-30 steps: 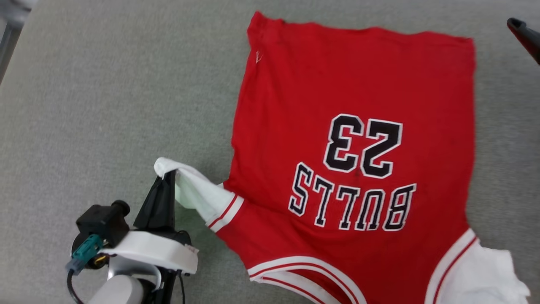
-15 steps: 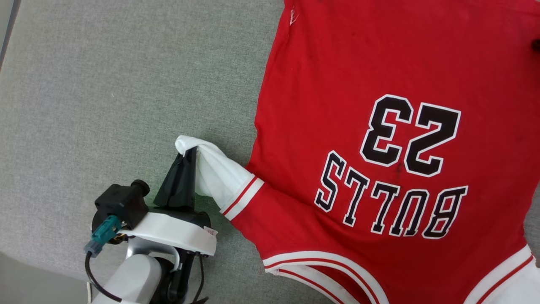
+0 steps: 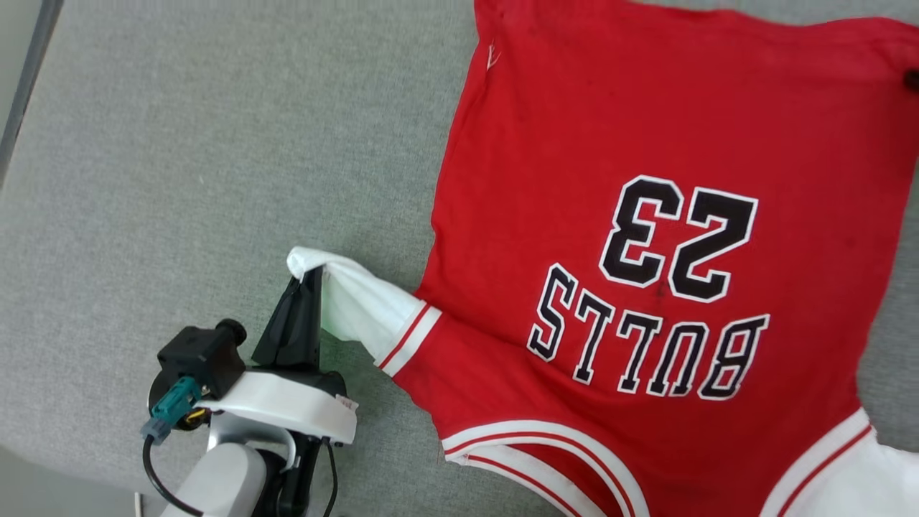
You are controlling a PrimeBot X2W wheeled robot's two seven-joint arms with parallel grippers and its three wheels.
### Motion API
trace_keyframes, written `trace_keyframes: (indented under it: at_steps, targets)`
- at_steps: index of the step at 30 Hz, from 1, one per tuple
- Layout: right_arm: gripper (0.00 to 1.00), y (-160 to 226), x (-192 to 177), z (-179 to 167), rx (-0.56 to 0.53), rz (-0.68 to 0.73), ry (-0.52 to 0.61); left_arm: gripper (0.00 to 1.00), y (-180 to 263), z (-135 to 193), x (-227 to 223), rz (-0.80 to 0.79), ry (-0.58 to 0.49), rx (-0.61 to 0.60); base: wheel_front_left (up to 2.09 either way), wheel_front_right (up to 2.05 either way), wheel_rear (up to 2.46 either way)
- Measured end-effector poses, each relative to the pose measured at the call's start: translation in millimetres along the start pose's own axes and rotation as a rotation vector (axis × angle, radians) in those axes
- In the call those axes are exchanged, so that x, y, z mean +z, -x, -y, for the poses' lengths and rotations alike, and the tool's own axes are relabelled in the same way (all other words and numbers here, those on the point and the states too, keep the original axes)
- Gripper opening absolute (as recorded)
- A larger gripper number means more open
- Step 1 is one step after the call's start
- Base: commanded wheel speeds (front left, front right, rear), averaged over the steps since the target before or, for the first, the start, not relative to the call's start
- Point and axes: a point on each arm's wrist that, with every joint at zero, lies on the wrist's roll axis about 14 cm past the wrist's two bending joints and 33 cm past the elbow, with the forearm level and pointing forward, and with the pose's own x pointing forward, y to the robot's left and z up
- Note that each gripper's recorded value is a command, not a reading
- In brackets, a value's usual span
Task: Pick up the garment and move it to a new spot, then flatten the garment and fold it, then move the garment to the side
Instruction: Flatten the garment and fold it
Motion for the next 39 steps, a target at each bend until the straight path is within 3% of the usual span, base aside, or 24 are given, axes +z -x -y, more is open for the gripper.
trace_keyframes:
  at_steps: [7,15,19,27,34,35,39]
  targets:
    - [0.0,64,16,7,-0.016,0.176,0.046,0.0,23,-1,15,0.038,0.002,-0.006,0.0,0.0,0.0]
    - [0.0,135,-38,21,-0.057,0.223,0.074,0.0,49,1,26,0.069,0.014,-0.017,0.0,0.0,0.0]
    - [0.0,160,-80,25,-0.075,0.229,0.026,0.0,60,1,26,0.067,0.015,-0.021,0.0,0.0,0.0]
    - [0.0,192,-180,15,-0.098,0.182,-0.173,0.0,70,11,29,0.074,0.024,-0.058,0.0,0.0,0.0]
    - [0.0,197,-273,-27,-0.07,0.004,-0.32,0.0,71,14,30,0.073,0.019,-0.072,0.0,0.0,0.0]
    - [0.0,193,-303,-55,-0.031,-0.069,-0.405,0.0,72,14,29,0.068,0.016,-0.072,0.0,0.0,0.0]
    - [0.0,191,-319,-65,-0.038,-0.098,-0.43,0.0,72,12,29,0.067,0.013,-0.066,0.0,0.0,0.0]
